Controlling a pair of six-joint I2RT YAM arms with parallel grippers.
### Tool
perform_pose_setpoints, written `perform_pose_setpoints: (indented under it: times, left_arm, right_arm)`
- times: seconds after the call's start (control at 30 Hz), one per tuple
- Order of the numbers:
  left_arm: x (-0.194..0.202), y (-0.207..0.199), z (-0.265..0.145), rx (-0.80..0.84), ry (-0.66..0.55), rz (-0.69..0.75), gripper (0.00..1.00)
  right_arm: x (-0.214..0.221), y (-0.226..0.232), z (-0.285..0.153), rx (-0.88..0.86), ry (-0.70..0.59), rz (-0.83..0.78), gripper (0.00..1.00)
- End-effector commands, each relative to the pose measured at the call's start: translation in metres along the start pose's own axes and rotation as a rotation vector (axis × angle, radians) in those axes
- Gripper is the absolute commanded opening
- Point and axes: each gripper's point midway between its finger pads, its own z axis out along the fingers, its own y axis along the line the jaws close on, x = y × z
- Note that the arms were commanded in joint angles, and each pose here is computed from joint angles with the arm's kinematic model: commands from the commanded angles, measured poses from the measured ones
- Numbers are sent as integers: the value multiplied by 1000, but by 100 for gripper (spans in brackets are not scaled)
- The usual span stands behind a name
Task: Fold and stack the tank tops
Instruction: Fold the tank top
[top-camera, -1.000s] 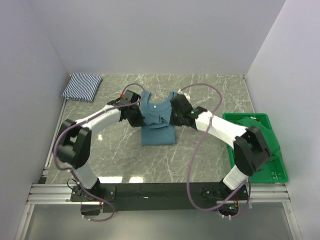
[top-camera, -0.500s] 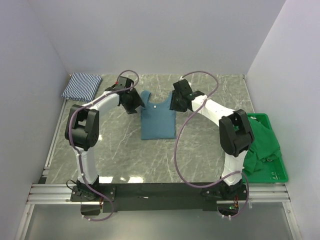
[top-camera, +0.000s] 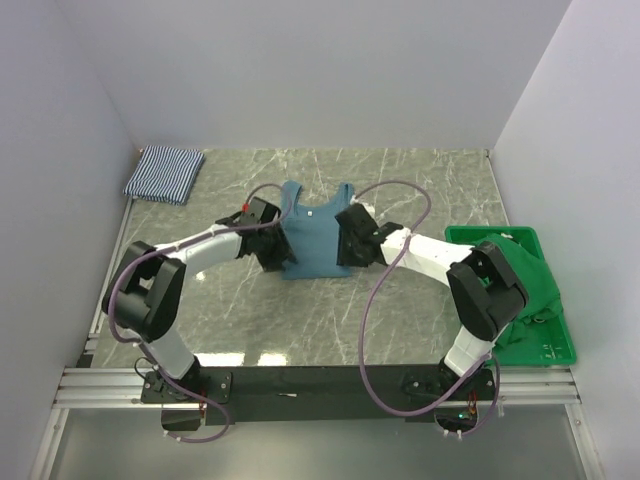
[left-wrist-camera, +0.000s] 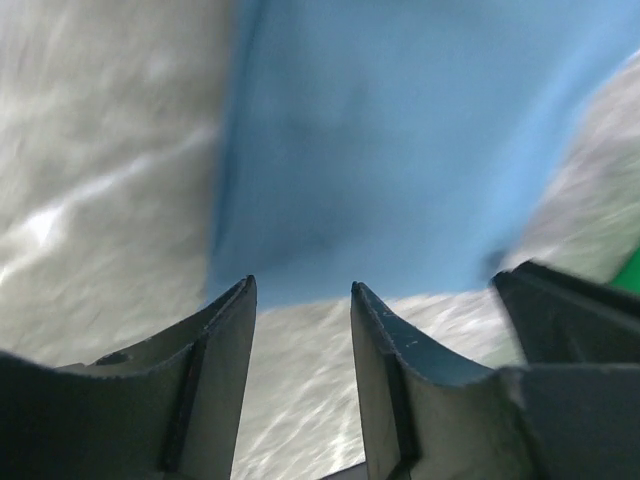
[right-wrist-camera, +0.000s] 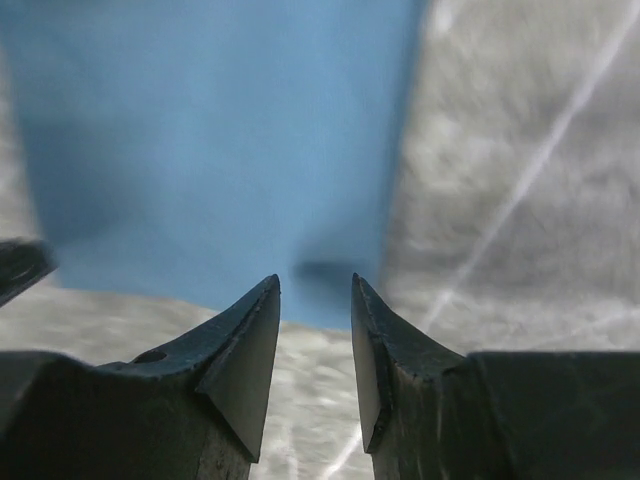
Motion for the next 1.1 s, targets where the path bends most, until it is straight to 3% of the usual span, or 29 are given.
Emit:
perform_pose_setpoints:
  times: [0.0, 0.27, 0.67, 1.07]
  left_arm:
    - [3, 4, -9, 26, -43, -20, 49]
    - [29, 22, -11, 47, -13, -18, 63]
    - [29, 21, -12, 116, -41, -136, 59]
    - [26, 41, 8, 21, -47, -189, 50]
  right_arm:
    - [-1, -7, -5, 7, -52, 53, 42]
    - [32, -19, 1, -8, 1, 84, 41]
    - [19, -6, -22, -151, -78, 262, 43]
    - [32, -15, 2, -185, -30, 370, 45]
